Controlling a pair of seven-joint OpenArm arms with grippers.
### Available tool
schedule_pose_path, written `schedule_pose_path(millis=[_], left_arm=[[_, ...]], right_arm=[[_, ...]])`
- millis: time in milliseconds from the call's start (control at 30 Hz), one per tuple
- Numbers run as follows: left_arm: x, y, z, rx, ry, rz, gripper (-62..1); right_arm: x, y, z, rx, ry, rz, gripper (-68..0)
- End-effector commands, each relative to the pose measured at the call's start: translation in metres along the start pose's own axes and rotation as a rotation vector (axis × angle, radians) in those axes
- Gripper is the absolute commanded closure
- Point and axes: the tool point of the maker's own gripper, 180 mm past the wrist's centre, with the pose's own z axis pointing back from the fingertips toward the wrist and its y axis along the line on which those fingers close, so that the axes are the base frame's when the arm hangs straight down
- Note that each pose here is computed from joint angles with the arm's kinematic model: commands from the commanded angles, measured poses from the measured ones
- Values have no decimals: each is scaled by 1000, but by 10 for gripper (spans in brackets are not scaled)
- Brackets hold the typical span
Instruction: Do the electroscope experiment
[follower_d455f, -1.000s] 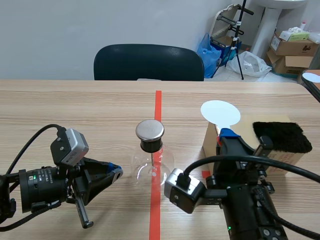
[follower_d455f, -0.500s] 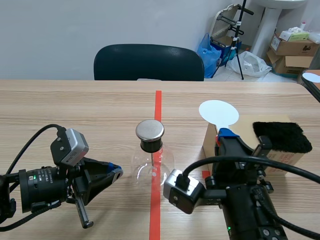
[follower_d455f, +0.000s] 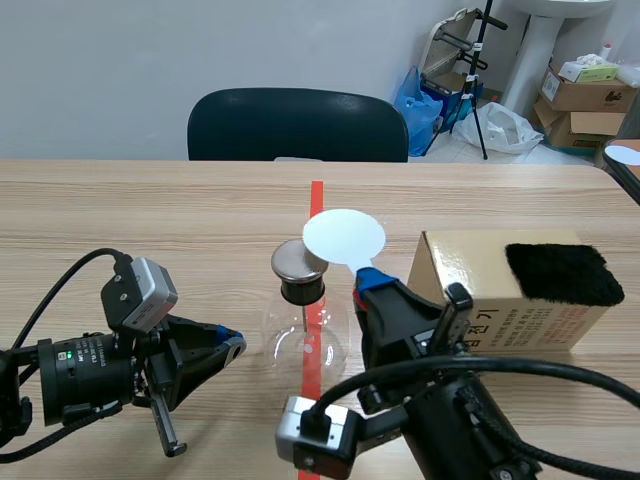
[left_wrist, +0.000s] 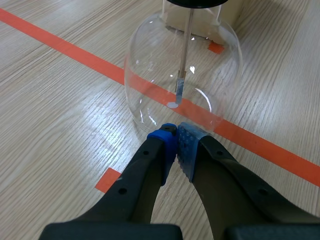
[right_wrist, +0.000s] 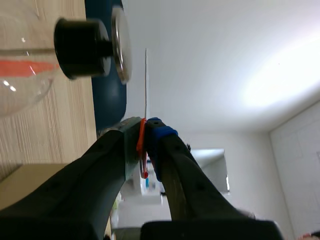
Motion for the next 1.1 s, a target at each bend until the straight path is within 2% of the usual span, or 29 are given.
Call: schedule_pose_path(millis=[0, 233, 1067], left_arm=[[13, 4, -1, 8, -40, -10, -31], [13, 4, -1, 8, -40, -10, -31], [13, 4, -1, 8, -41, -11, -31]], right_arm=[[1, -13, -4, -41, -28, 16, -10], [17, -12, -3, -40, -116, 18, -10], [18, -12, -3, -40, -117, 18, -10]])
